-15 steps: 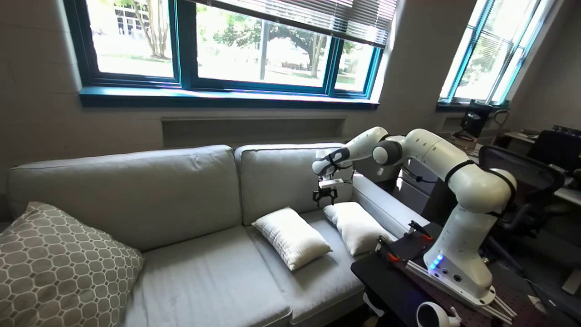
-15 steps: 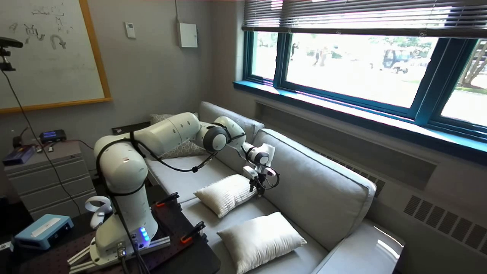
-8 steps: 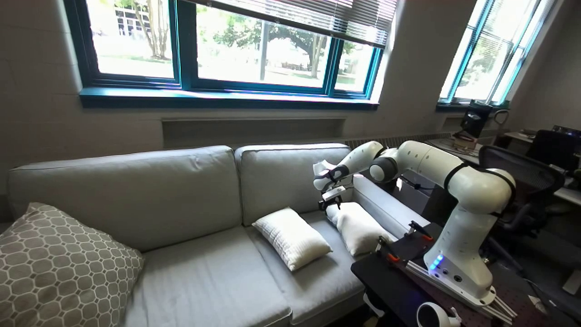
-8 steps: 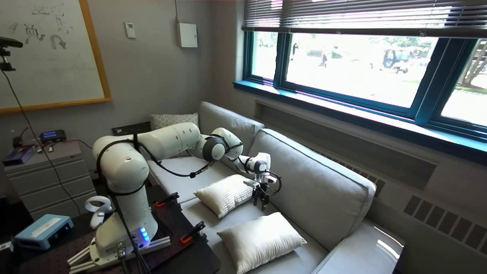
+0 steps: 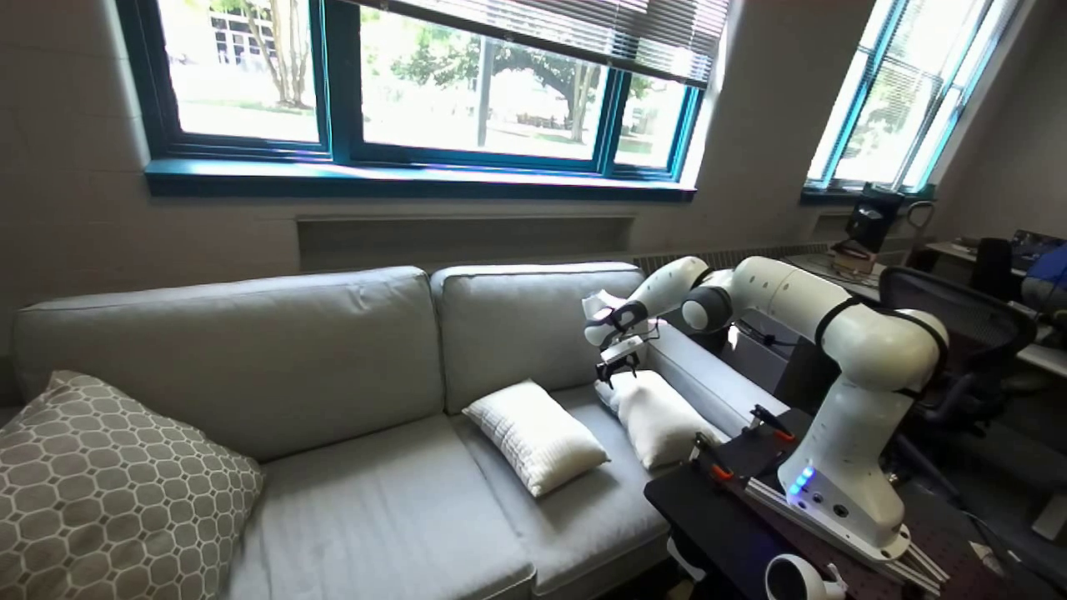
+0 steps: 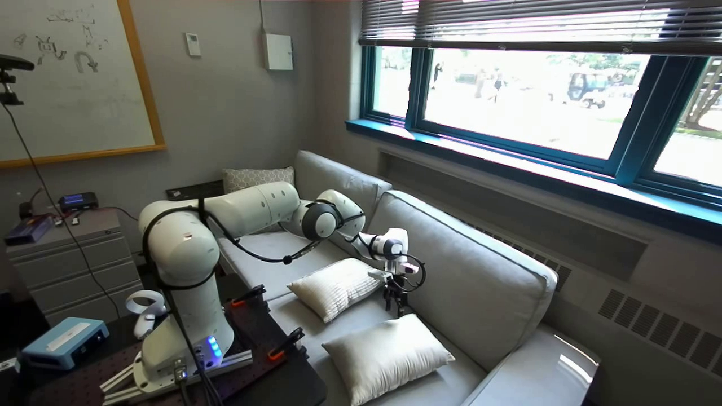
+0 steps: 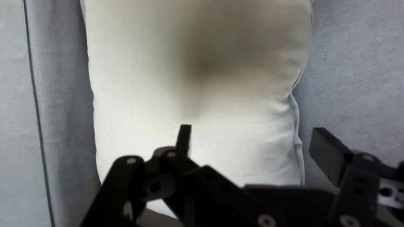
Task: Arrange the cushions, one in front of the other, against the arm rest
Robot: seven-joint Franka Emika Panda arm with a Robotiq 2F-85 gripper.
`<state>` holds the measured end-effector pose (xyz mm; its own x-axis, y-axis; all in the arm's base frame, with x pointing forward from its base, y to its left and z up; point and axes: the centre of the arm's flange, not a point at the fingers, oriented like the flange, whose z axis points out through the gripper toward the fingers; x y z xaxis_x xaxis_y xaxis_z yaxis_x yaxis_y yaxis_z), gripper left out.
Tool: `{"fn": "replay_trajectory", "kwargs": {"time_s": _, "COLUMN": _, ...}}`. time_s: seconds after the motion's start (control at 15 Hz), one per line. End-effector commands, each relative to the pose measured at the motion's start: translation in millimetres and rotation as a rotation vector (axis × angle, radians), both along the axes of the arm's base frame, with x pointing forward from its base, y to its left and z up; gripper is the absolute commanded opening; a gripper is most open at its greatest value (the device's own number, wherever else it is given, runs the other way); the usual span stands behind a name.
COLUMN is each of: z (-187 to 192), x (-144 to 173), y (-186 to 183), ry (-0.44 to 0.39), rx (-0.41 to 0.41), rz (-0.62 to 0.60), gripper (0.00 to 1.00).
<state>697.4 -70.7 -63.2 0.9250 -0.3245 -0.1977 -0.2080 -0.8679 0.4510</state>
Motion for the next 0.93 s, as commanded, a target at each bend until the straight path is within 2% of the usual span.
{"fn": "replay_trajectory", "kwargs": {"time_s": 0.0, "z": 3.1, "x": 1.5, "y": 2.1, "ry": 0.001, "rx": 0.009, "rz": -0.006, "gripper": 1.0}}
{"fn": "replay_trajectory", "kwargs": {"time_s": 0.27, "z": 8.4, "x": 4.2, "y": 7.3, "ry": 0.004, "rx": 0.019, "rz": -0.011, "gripper": 1.0}}
{"fn": "replay_trajectory", "kwargs": {"time_s": 0.4, "z": -4.8, "x": 6.4, "y": 1.3, "ry": -0.009, "rx": 0.038, "rz": -0.031, "gripper": 1.0}}
{"fn": "replay_trajectory", "kwargs": {"time_s": 0.67, "z": -64.9, "x": 7.8, "y": -1.5, "ry": 0.028, "rx": 0.067, "rz": -0.07, "gripper": 1.0}}
{"fn": "replay_trajectory", "kwargs": {"time_s": 0.87, "z": -105.8, "x": -3.0, "y": 0.1, "ry": 0.082, "rx": 0.047, "rz": -0.087, "gripper": 1.0}}
